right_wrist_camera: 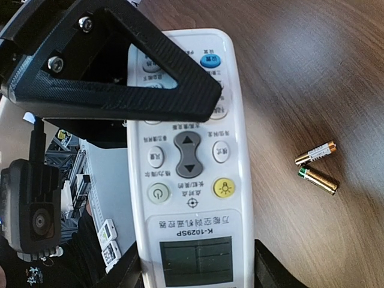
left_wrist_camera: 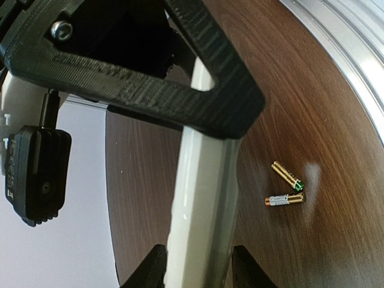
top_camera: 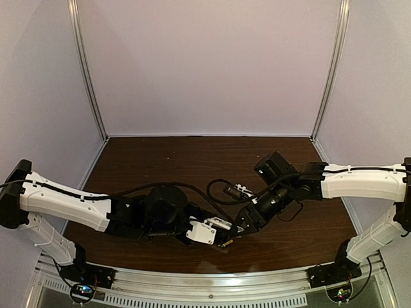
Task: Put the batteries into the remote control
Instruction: Pass from the right arm to the left, then pass from the left arm to the right
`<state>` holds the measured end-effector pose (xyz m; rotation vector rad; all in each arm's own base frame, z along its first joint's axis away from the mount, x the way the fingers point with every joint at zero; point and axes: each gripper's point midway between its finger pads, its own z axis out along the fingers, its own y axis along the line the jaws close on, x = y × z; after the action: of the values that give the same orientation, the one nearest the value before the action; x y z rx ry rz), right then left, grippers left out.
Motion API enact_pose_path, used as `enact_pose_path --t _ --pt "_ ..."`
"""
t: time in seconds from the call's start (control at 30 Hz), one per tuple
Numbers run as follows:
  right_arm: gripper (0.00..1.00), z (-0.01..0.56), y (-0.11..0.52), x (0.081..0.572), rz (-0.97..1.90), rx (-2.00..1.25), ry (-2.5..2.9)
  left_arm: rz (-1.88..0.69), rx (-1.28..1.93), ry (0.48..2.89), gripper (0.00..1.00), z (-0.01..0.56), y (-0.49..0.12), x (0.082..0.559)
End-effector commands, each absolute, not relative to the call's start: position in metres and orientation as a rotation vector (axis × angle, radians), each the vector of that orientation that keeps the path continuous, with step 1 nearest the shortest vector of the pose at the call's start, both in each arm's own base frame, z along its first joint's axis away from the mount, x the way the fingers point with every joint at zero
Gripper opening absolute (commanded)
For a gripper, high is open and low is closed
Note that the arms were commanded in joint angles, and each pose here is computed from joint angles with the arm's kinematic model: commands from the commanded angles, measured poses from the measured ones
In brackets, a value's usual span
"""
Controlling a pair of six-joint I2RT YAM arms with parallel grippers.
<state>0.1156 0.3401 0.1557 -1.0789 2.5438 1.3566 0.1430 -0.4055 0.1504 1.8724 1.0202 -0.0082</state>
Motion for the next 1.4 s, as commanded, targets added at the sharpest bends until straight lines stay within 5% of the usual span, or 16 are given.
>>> enact_pose_path --t 0.0,0.43,0.6,0.83,1.37 --pt "0.33 0.165 0.344 0.111 1.375 -1.145 2.510 -0.034 1.872 1.008 0.37 0.154 -0.416 0.140" --pt "0.83 0.225 0.349 0.129 1.331 -1.123 2.302 -0.215 1.764 1.061 0.14 0.178 -0.418 0.127" --pt "0.98 0.290 0.333 0.165 1.173 -0.959 2.073 -0.360 1.638 1.083 0.13 0.207 -0.414 0.119" --pt "1.00 0.363 0.312 0.167 1.186 -0.846 1.765 -0.688 1.447 1.135 0.12 0.263 -0.402 0.118" --pt "0.94 0.347 0.329 0.128 1.331 -1.067 1.663 -1.185 1.322 1.193 0.15 0.303 -0.404 0.112"
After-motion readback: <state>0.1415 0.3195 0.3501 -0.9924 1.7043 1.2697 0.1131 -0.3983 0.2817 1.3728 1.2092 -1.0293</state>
